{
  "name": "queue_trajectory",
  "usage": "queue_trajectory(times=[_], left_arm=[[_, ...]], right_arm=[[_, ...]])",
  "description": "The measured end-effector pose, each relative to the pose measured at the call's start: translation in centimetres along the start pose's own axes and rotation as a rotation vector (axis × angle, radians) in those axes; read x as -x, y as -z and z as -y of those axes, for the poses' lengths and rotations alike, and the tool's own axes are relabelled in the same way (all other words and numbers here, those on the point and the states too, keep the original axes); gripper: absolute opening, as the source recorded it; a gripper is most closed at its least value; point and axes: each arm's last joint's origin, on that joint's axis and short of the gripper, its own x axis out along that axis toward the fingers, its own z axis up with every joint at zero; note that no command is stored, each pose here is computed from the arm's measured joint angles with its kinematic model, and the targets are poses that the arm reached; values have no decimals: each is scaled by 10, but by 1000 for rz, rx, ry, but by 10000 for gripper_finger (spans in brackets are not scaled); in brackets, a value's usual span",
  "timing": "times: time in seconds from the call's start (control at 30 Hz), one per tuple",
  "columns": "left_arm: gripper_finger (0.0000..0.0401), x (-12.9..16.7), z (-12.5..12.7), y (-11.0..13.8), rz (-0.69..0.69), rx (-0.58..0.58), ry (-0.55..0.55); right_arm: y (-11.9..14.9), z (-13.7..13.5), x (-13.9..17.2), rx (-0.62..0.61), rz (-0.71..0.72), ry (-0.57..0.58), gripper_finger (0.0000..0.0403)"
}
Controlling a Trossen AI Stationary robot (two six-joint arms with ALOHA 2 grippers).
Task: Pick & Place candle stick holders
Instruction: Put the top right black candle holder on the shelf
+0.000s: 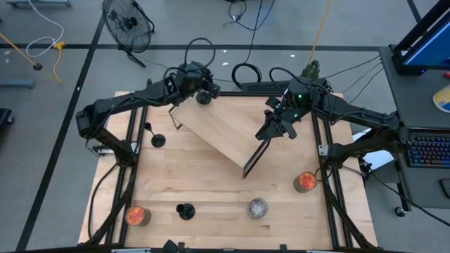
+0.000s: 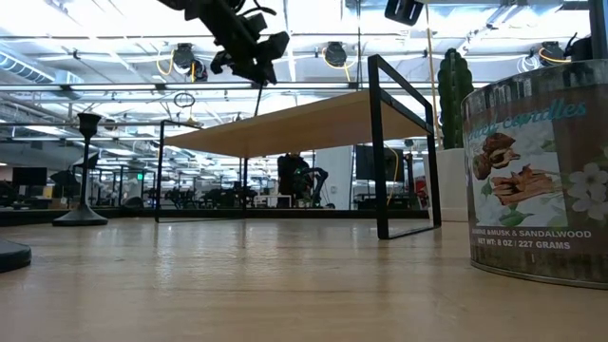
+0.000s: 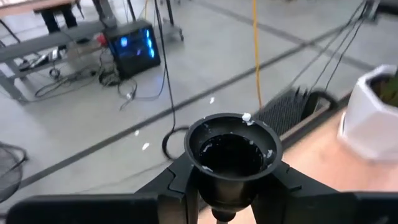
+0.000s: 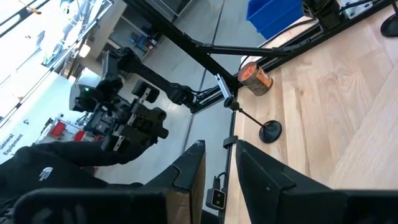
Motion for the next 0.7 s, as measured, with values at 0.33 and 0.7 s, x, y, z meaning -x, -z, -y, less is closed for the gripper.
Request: queue_trajectory(times=[0.33,0.7], left_arm=[[115,3,-13,13,-8,10,-19],[108,4,-16,18,14,33,-11]], right_arm=[[0,1,0,-23,10,25,84],[0,2,0,-40,26,46,84]])
